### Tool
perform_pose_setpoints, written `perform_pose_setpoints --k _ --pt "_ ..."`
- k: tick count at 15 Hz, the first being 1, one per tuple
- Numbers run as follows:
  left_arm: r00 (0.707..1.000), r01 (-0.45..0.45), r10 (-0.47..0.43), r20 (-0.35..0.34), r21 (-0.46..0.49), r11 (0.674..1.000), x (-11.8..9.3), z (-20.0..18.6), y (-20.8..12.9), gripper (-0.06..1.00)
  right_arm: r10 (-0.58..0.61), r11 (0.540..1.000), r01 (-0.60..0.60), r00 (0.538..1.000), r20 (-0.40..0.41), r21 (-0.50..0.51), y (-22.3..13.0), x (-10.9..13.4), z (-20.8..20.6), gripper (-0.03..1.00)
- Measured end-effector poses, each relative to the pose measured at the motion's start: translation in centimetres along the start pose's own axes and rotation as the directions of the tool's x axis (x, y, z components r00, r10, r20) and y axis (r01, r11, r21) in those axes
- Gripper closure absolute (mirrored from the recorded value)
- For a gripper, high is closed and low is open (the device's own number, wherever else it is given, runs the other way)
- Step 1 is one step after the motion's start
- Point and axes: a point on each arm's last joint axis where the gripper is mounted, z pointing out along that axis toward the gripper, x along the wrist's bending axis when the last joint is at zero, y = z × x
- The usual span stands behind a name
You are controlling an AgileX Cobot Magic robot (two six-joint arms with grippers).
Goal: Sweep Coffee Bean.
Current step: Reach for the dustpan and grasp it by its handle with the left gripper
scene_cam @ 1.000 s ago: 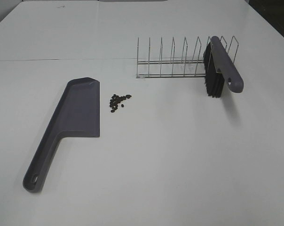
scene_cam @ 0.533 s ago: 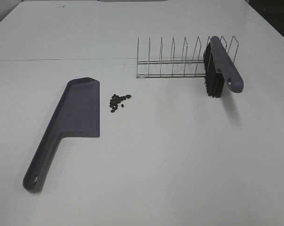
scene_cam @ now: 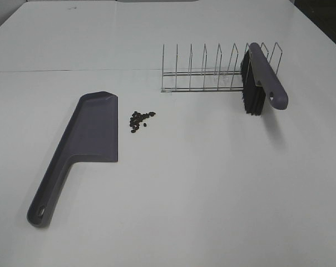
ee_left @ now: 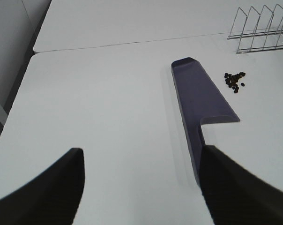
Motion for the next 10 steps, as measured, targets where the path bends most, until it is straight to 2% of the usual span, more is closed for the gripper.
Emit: perform_pose_setpoints --k 2,4,6,8,9,10 --pt "0.999 0.028 -0.029 0.024 0.014 1.0 -0.1 1.5 1.2 0.3 0.0 1.0 0.0 1.0 0.0 0.0 0.0 0.0 0.0 0.29" --pt "0.992 0.1 -0.104 0.069 0.057 0.993 -0.4 4.2 2.7 0.3 0.0 1.0 0.0 1.0 0.0 0.0 0.0 0.0 0.0 0.29" --pt "0.98 0.168 -0.181 0.088 0.135 0.976 -0.5 7.5 3.6 0.3 0.0 1.0 0.0 1.0 0.0 0.0 0.0 0.0 0.0 0.29" --pt "0.971 0.189 -0.219 0.098 0.252 0.949 -0.6 10.9 4.5 0.3 0.0 1.0 0.0 1.0 0.0 0.0 0.0 0.0 0.0 0.29" --pt "0.963 0.206 -0.254 0.093 0.356 0.911 -0.6 14.1 5.4 0.3 0.0 1.0 0.0 1.0 0.0 0.0 0.0 0.0 0.0 0.29" --pt "0.958 0.221 -0.277 0.082 0.409 0.885 -0.6 16.1 5.7 0.3 0.0 1.0 0.0 1.0 0.0 0.0 0.0 0.0 0.0 0.29"
